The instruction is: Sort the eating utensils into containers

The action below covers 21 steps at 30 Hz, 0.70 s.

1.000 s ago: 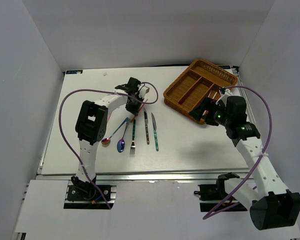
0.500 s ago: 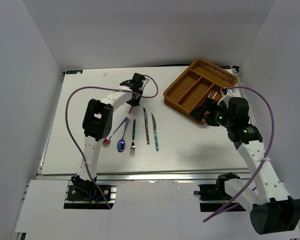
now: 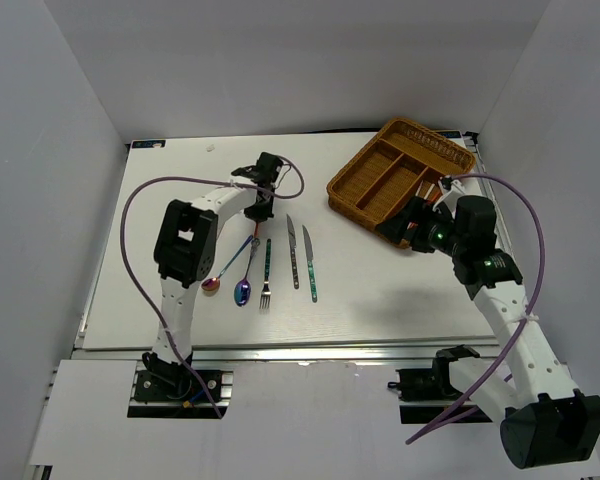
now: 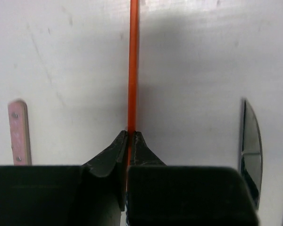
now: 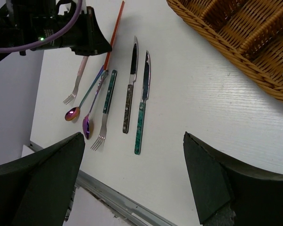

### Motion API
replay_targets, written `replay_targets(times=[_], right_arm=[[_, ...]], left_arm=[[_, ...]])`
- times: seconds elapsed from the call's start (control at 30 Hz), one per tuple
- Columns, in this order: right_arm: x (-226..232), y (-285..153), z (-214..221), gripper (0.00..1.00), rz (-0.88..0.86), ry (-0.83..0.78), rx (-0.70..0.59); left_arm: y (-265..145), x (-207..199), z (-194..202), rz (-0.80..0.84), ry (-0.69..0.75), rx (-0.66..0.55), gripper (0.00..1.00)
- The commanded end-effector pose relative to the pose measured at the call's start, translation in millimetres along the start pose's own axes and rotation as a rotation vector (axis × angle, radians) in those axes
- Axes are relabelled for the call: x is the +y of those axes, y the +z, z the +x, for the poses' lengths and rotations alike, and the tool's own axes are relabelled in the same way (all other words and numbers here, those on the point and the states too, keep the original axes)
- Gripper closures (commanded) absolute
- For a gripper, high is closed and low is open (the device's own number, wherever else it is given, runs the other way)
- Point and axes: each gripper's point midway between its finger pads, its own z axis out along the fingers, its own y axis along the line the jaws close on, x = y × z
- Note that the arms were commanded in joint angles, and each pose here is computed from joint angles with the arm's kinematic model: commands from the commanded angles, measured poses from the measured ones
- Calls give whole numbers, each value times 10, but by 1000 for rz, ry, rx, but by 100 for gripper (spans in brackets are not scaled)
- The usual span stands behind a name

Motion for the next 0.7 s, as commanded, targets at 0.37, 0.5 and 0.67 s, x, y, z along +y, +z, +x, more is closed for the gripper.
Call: replay_targets(times=[0.37, 0.5, 0.67], right_arm=[[288, 450, -44, 11, -209, 86, -4], [415, 538, -37, 11, -241, 78, 3], [625, 693, -170, 11, -336, 106, -20]], left_arm=[[-1164, -174, -357, 250, -200, -278, 100], [-1362, -373, -333, 389, -197, -279, 100], [-1956, -841, -205, 712, -170, -345, 100]])
